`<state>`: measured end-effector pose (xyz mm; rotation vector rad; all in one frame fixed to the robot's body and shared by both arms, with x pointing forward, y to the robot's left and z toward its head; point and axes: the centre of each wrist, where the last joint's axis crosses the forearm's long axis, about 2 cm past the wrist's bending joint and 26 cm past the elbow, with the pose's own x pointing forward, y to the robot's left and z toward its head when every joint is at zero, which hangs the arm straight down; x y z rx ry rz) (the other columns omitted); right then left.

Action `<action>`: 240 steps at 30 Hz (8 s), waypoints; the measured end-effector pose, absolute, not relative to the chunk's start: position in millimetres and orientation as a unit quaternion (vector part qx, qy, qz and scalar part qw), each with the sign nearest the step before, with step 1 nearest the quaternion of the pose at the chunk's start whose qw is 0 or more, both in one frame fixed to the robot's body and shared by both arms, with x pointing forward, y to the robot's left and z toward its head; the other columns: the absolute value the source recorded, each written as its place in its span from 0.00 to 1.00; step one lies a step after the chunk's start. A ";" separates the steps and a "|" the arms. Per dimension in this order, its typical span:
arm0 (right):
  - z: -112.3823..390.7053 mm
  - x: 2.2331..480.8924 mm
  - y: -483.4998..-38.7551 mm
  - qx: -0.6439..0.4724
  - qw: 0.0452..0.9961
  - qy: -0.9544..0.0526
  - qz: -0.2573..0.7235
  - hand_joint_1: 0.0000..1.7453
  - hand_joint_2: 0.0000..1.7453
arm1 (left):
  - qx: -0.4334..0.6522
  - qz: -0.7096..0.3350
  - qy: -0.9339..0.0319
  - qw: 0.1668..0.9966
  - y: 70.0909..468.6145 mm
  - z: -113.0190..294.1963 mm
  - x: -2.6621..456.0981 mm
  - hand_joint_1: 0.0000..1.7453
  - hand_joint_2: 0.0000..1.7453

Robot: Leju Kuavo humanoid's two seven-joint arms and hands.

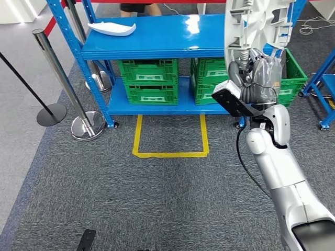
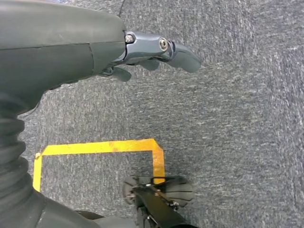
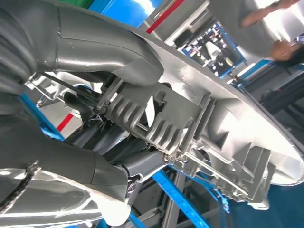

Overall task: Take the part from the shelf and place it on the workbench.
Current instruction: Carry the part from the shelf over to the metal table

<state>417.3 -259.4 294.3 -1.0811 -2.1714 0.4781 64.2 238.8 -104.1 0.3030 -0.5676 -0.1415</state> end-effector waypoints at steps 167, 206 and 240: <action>234.8 277.2 -462.6 -0.586 0.327 -0.740 0.038 1.00 1.00 | 0.155 -0.035 -0.281 0.946 243.4 -105.0 61.9 0.00 1.00; 214.1 245.6 -489.5 -0.622 0.362 -0.694 0.036 1.00 1.00 | 0.150 -0.035 -0.278 0.948 239.2 -105.1 58.4 0.00 1.00; 171.5 189.2 -543.1 -0.668 0.493 -0.551 0.079 1.00 1.00 | 0.150 -0.041 -0.271 0.950 239.9 -105.6 55.3 0.00 1.00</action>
